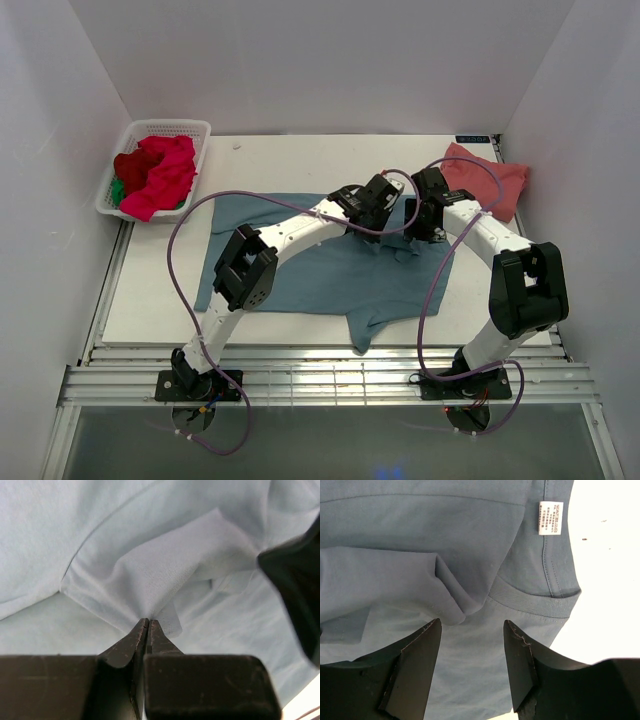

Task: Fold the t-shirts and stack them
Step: Fold the flattened tshirt in 1/3 of the way

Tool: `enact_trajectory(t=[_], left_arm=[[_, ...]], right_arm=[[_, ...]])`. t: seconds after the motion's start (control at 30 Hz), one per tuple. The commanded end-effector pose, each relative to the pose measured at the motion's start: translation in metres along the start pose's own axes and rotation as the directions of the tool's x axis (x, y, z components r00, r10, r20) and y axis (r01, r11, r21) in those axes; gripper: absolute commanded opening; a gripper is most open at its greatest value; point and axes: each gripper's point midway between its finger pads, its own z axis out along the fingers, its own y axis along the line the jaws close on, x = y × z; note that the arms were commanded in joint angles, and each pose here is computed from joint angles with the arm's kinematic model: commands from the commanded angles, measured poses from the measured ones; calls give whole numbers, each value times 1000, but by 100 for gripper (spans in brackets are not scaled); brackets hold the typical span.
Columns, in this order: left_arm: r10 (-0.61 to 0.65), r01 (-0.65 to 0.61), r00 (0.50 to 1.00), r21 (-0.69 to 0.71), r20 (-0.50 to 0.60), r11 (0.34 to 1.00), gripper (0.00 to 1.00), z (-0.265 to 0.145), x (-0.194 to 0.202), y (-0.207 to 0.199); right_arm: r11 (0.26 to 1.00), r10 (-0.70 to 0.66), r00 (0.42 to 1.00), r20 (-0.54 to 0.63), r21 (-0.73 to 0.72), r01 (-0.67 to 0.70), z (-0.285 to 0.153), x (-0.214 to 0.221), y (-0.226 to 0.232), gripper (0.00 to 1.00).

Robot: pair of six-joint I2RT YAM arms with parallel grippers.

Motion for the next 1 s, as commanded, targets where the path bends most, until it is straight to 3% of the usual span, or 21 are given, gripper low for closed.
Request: enact_trajectory(t=[0.0, 0.3, 0.73, 0.87, 0.97], left_arm=[[65, -66, 998, 43, 14, 997, 13, -44, -11, -7], [94, -92, 983, 24, -156, 995, 15, -46, 42, 8], [111, -136, 979, -140, -169, 981, 18, -24, 40, 51], [94, -117, 981, -135, -169, 984, 19, -25, 39, 54], [86, -109, 983, -139, -159, 984, 19, -26, 36, 55]], right_arm=[[1000, 5, 1000, 2, 5, -5, -3, 4, -3, 59], [999, 10, 1000, -19, 32, -9, -4, 9, -8, 59], [1000, 28, 998, -59, 8, -27, -3, 23, -4, 58], [998, 28, 997, -66, -48, -31, 4, 27, 6, 45], [995, 27, 997, -66, -99, -34, 10, 26, 16, 42]])
